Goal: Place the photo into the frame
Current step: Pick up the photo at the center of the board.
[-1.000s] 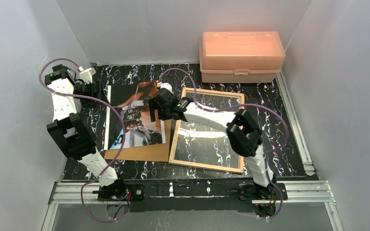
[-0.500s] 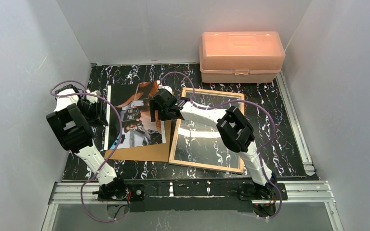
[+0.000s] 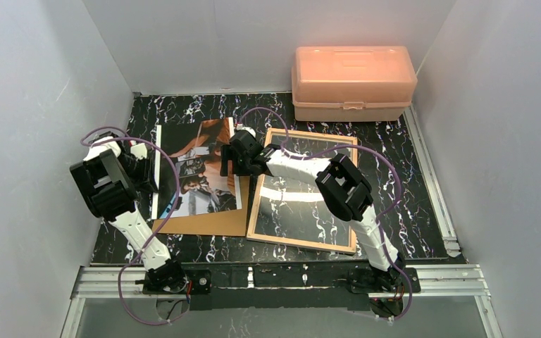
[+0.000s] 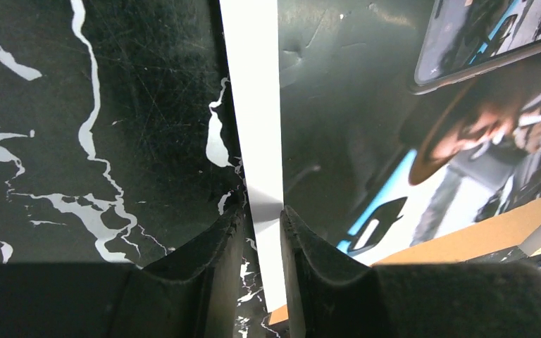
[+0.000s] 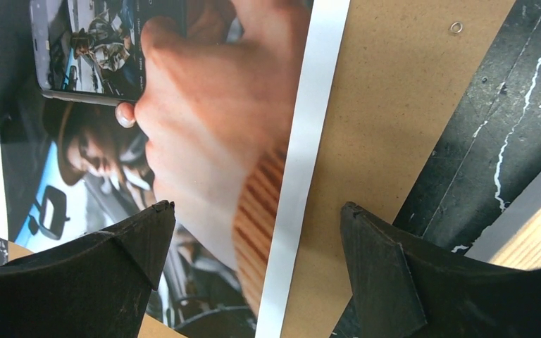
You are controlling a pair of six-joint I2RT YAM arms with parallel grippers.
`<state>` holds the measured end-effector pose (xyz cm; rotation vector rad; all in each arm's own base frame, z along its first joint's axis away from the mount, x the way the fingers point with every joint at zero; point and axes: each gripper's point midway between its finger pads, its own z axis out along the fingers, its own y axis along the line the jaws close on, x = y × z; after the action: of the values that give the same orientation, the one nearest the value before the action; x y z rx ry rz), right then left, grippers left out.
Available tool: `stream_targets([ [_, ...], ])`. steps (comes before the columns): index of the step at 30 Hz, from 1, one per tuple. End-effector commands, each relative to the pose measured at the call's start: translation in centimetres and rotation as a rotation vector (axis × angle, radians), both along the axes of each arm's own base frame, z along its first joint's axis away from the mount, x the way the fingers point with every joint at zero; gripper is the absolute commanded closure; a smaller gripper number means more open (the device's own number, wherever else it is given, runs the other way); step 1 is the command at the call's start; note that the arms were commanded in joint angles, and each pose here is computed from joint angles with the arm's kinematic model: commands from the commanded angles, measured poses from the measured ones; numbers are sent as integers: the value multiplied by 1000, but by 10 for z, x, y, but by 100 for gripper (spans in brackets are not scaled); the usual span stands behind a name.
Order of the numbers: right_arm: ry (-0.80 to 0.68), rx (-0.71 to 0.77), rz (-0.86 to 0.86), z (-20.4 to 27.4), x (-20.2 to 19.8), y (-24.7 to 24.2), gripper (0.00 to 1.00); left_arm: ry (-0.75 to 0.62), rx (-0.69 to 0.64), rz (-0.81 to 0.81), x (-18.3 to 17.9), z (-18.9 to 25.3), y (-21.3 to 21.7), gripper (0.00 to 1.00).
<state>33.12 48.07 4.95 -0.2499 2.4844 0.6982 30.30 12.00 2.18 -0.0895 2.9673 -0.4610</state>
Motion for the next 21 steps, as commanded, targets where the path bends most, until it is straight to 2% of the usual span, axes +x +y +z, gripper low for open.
stream_targets([
  [1,61,13,-6,-22,-7,0,6,47,-7,-13,-9,-16,-5,77],
  [13,118,91,-16,-25,-16,7,6,62,-49,-28,-16,-25,-16,88],
  [21,181,182,-24,-25,-26,14,7,52,-111,-37,-15,-19,-33,90],
])
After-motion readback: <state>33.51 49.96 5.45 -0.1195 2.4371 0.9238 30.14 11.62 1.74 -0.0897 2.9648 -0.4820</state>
